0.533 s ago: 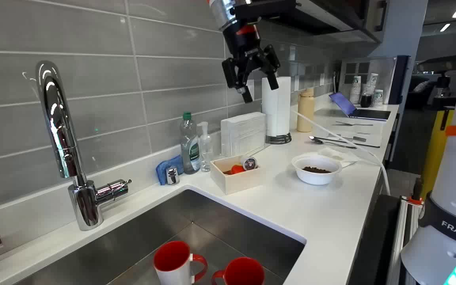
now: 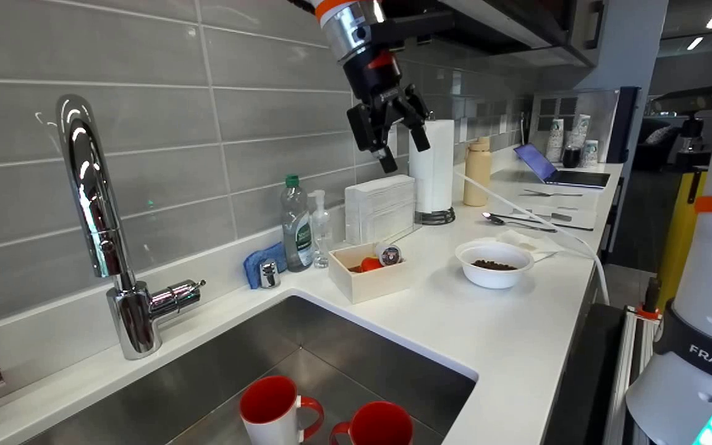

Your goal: Move the box to the right.

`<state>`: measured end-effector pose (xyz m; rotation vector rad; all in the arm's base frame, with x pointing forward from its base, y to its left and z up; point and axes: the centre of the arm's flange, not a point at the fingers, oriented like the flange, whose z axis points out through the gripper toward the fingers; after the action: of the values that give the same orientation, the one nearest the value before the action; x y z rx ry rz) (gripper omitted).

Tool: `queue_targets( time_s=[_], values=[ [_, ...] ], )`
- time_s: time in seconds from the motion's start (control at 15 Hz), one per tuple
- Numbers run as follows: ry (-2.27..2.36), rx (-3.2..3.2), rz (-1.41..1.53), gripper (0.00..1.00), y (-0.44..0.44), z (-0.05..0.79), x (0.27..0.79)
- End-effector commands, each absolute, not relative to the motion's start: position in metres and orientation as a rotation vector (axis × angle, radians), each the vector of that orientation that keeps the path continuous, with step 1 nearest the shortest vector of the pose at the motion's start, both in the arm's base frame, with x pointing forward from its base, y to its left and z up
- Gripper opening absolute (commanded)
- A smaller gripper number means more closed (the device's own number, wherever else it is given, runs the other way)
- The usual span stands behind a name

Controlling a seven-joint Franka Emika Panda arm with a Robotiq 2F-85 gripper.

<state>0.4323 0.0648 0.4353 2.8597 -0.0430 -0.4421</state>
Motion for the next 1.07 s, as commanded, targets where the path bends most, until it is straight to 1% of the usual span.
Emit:
queue_targets(
  time_s=[0.0, 0.4, 0.6, 1.0],
  values=[
    [0.24, 2.842, -0.517, 1.0, 0.064, 0.406, 0.465],
    [0.704, 2.771, -0.551, 1.0, 0.068, 0.332, 0.509],
    [0.903, 2.704, -0.599, 1.0, 0.081, 0.291, 0.513],
    [1.048, 2.622, -0.633, 1.0, 0.097, 0.243, 0.52]
  ],
)
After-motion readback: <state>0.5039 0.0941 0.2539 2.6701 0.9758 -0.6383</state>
